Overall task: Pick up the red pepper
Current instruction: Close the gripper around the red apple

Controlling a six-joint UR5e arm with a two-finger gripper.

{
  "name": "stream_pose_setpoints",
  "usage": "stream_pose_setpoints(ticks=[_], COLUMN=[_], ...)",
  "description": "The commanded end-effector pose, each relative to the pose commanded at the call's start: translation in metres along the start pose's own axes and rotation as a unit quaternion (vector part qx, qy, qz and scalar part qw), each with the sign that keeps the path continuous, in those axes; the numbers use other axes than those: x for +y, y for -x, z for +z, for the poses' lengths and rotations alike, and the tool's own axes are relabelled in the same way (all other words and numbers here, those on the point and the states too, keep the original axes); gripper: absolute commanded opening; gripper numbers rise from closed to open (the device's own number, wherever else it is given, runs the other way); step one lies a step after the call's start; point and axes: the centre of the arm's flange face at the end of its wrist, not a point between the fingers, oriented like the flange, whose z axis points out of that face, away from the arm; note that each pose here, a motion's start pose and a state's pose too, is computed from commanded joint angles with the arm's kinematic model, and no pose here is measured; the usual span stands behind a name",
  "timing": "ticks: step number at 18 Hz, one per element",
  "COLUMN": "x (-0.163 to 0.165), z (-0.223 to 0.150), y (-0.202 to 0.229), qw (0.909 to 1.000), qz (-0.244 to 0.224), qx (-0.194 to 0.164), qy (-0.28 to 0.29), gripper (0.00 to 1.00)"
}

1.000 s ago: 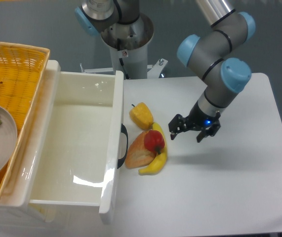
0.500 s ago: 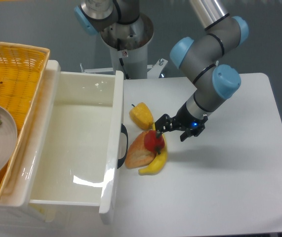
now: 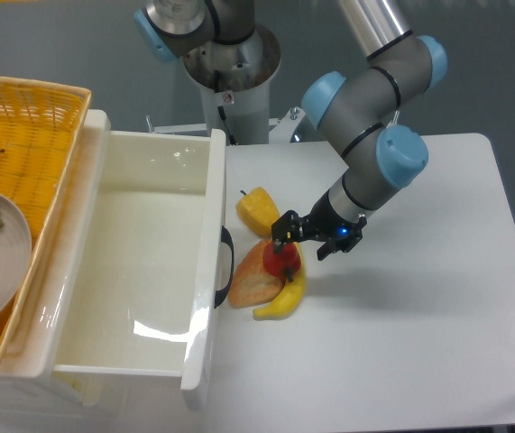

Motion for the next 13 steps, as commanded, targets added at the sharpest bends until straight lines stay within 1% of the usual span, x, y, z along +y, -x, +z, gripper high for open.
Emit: stream_pose_setpoints(ticks=[10,13], x=[-0.006,-0.006], z=[0.017,0.023], y=[-0.01,-0.011], qw=[0.9999,0.9998], qz=[0.01,0.011], qx=[0.004,0.006], qy=[0.012,0.017], gripper=[0.95,0.93])
